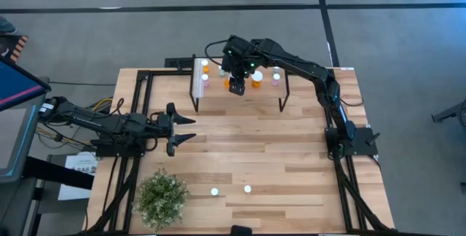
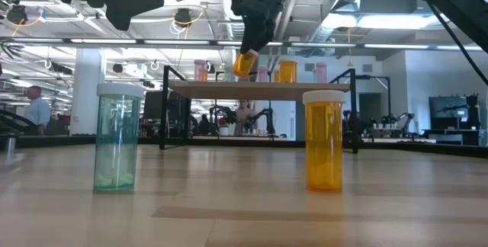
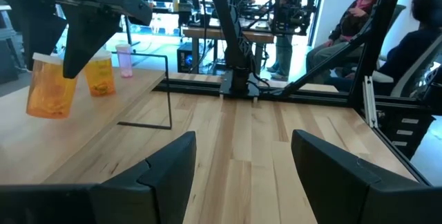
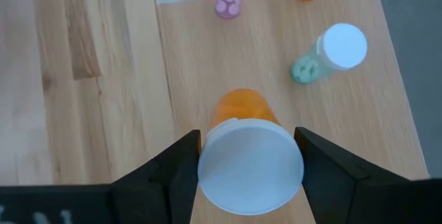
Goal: Pick and place medicine bottles onto shelf by color
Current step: Put the orange pill bottle on the shelf, then put the light orange pill bottle on the shelf
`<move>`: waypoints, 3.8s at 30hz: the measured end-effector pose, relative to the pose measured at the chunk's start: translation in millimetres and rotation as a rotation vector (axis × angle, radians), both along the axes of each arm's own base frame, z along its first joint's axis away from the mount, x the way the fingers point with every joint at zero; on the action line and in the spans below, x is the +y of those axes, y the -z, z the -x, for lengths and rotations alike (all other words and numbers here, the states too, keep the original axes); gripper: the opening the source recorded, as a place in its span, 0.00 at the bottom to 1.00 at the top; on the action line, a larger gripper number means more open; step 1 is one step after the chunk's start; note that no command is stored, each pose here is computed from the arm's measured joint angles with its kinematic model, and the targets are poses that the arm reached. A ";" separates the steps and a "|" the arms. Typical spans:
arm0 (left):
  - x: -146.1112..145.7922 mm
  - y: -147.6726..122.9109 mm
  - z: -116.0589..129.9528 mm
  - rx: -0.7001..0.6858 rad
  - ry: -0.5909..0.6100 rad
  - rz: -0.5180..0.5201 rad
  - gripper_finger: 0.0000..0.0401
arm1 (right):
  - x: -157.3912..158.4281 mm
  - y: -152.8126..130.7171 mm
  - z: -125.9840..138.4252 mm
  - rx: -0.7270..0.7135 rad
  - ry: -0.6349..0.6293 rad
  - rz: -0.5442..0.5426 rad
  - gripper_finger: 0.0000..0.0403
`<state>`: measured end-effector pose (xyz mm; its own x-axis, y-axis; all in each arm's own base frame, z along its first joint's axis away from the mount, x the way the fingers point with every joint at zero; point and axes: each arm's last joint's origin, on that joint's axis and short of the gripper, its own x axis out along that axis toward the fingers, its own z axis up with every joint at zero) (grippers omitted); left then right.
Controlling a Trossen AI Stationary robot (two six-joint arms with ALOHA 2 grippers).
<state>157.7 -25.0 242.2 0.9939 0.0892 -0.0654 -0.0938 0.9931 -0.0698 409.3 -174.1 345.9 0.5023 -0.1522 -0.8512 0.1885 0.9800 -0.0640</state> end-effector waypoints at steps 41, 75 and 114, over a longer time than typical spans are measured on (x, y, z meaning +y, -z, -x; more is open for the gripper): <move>-0.1 -0.4 0.0 -0.002 0.002 0.002 0.56 | -3.3 -22.9 30.0 0.042 0.080 -0.041 0.65; -1.4 0.5 0.1 0.005 0.029 0.027 0.56 | 249.1 46.7 140.0 -0.285 -0.283 -0.188 0.65; -4.4 8.2 -14.2 0.031 0.028 0.019 0.56 | 348.2 193.3 99.2 -0.336 -0.301 -0.205 0.65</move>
